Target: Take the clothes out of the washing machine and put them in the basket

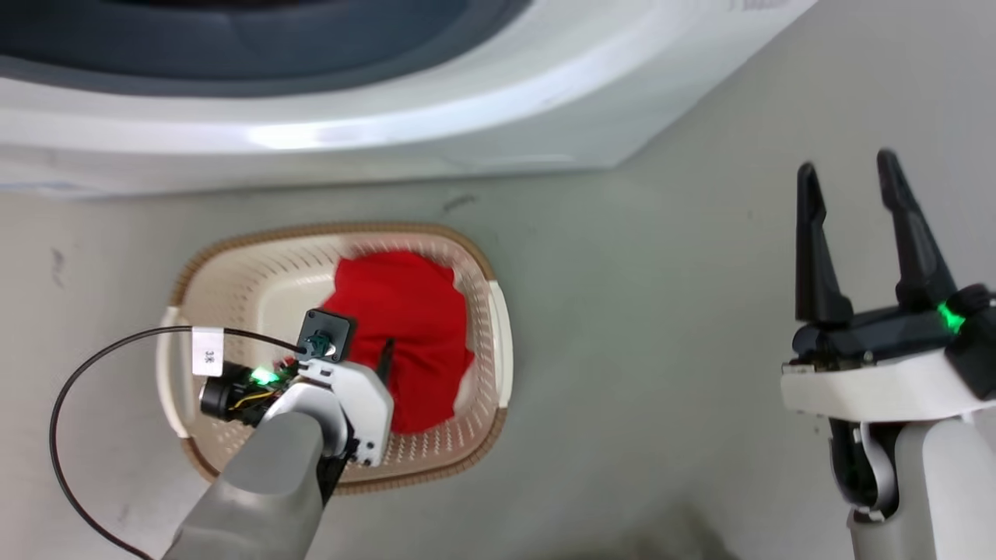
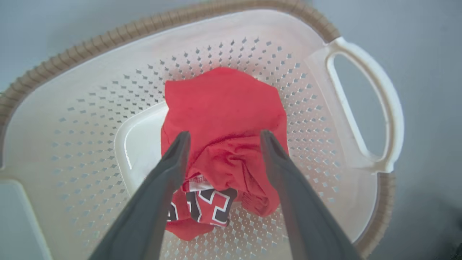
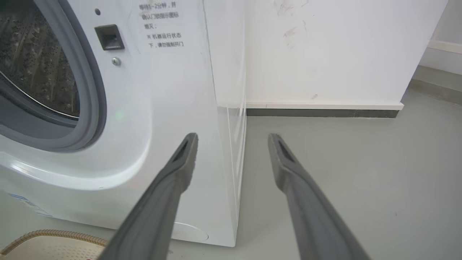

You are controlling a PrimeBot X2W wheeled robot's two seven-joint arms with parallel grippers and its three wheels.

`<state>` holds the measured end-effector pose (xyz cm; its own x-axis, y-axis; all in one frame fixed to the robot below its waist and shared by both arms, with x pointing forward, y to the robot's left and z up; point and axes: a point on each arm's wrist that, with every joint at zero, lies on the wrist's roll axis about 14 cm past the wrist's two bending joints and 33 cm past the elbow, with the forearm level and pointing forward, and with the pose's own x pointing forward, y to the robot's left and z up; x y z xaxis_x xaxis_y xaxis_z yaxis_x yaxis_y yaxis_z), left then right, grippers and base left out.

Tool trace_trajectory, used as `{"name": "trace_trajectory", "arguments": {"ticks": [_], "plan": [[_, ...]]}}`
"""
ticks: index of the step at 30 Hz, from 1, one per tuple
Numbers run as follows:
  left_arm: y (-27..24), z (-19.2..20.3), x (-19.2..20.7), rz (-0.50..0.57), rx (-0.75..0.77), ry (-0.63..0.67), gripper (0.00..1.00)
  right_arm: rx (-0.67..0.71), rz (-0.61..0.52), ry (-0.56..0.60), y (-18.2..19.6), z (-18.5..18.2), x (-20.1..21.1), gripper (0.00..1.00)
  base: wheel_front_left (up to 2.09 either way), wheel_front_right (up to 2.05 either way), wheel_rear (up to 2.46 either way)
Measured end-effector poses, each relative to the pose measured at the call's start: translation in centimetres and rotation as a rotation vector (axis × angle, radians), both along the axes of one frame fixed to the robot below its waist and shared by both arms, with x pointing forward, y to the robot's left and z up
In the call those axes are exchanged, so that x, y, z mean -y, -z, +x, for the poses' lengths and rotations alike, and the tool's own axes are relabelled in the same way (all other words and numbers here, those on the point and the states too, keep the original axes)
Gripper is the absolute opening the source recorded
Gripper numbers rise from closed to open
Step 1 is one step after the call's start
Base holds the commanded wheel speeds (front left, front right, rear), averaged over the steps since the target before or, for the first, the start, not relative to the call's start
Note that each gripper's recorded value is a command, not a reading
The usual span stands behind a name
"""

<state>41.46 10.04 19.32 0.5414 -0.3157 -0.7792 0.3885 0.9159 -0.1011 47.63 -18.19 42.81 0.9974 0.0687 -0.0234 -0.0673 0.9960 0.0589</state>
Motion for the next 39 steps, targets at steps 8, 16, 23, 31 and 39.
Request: {"name": "trace_trajectory", "arguments": {"ticks": [8, 16, 23, 31, 39], "plan": [[-7.2, 2.1, -0.4, -0.071, 0.227, -0.121, 1.00, 0.044, 0.001, -0.012, -3.0, -2.1, -0.6, 1.00, 0.00, 0.00, 0.00], [-14.8, 3.1, -2.3, -0.100, 0.471, -0.233, 1.00, 0.092, 0.007, -0.040, -5.6, -3.9, -1.7, 1.00, 0.00, 0.00, 0.00], [-21.4, 2.8, -4.3, -0.110, 0.680, -0.324, 1.00, 0.121, 0.012, -0.056, -7.2, -5.4, -2.3, 1.00, 0.00, 0.00, 0.00], [-27.3, 0.7, -5.5, -0.126, 0.864, -0.396, 1.00, 0.147, 0.012, -0.059, -8.5, -7.2, -2.4, 1.00, 0.00, 0.00, 0.00], [-31.1, -1.8, -6.8, -0.115, 0.983, -0.438, 1.00, 0.172, 0.010, -0.054, -9.6, -8.8, -2.2, 1.00, 0.00, 0.00, 0.00]]}}
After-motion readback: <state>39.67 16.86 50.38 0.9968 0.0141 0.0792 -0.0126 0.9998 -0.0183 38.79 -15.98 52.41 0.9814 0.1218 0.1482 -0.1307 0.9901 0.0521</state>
